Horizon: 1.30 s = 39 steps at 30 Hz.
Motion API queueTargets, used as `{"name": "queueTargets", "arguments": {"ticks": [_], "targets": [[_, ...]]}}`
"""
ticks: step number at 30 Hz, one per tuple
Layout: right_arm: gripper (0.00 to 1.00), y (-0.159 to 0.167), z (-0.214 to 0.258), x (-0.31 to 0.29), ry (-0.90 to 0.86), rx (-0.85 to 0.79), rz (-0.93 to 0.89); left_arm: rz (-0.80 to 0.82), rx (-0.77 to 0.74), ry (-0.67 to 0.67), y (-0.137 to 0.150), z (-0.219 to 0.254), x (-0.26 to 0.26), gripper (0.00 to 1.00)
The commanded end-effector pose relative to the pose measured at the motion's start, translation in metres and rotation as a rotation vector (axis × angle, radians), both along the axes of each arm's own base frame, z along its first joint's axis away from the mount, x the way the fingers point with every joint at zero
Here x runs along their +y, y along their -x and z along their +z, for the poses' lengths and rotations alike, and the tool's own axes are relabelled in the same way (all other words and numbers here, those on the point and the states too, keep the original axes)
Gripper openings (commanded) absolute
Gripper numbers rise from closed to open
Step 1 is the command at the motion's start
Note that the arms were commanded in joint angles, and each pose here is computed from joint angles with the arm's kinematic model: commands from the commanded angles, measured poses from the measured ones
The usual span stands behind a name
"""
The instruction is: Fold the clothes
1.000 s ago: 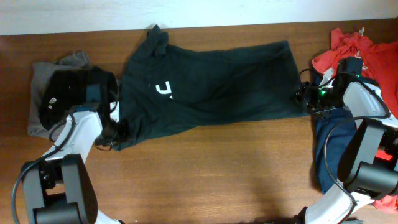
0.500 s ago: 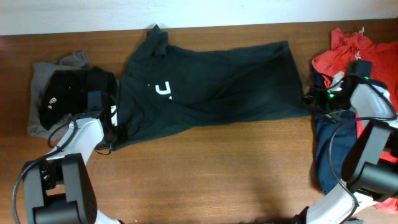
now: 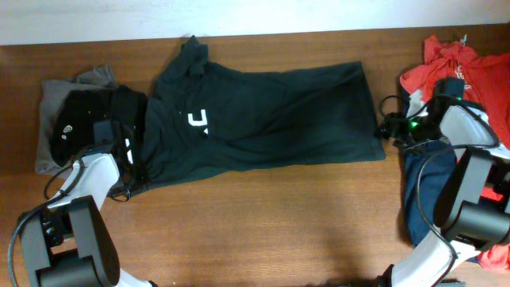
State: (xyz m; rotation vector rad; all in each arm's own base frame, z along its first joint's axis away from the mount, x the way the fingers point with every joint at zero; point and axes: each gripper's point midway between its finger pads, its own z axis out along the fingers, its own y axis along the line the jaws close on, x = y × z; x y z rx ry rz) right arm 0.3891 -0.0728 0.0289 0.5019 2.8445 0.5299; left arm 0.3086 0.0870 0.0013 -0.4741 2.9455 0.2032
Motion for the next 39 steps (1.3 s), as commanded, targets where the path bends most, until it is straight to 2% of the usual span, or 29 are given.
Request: {"name": "queueTargets", "arguments": {"ticks": [1, 7, 11, 15, 17, 19, 20, 25, 27, 33, 39], "targets": [[0.61, 0.002, -0.008, 0.013, -0.008, 0.017, 0.05, 0.032, 0.031, -0.016, 0.01, -0.007, 0.006, 0.0], [0.54, 0.006, -0.02, 0.003, 0.076, 0.059, 0.05, 0.031, 0.02, -0.018, 0.008, -0.007, 0.006, 0.0], [0.44, 0.013, -0.036, 0.006, 0.059, 0.105, 0.052, 0.031, 0.02, -0.015, 0.008, -0.007, 0.006, 0.0], [0.4, 0.02, -0.054, 0.013, 0.038, 0.165, 0.058, 0.03, 0.018, -0.008, 0.008, -0.007, 0.005, 0.0], [0.32, 0.023, -0.057, 0.017, 0.031, 0.179, 0.065, 0.03, 0.018, -0.006, 0.007, -0.007, 0.004, 0.0], [0.09, 0.026, -0.057, 0.019, 0.026, 0.192, 0.07, 0.029, 0.017, -0.001, 0.007, -0.007, 0.003, 0.0], [0.04, 0.027, -0.057, 0.016, 0.042, 0.201, 0.067, 0.029, 0.017, -0.001, 0.007, -0.007, 0.003, 0.0], [0.04, 0.042, -0.053, -0.038, 0.217, 0.313, -0.104, 0.029, 0.017, -0.001, 0.007, -0.007, 0.004, 0.0], [0.04, 0.045, -0.05, -0.047, 0.212, 0.324, -0.139, 0.029, 0.018, -0.001, 0.007, -0.007, 0.004, 0.0], [0.04, 0.062, -0.049, -0.069, 0.263, 0.38, -0.178, 0.027, 0.031, -0.003, 0.011, -0.007, 0.004, 0.0], [0.04, 0.065, -0.049, -0.072, 0.284, 0.393, -0.176, 0.023, 0.052, 0.001, 0.015, -0.008, 0.003, 0.0]]}}
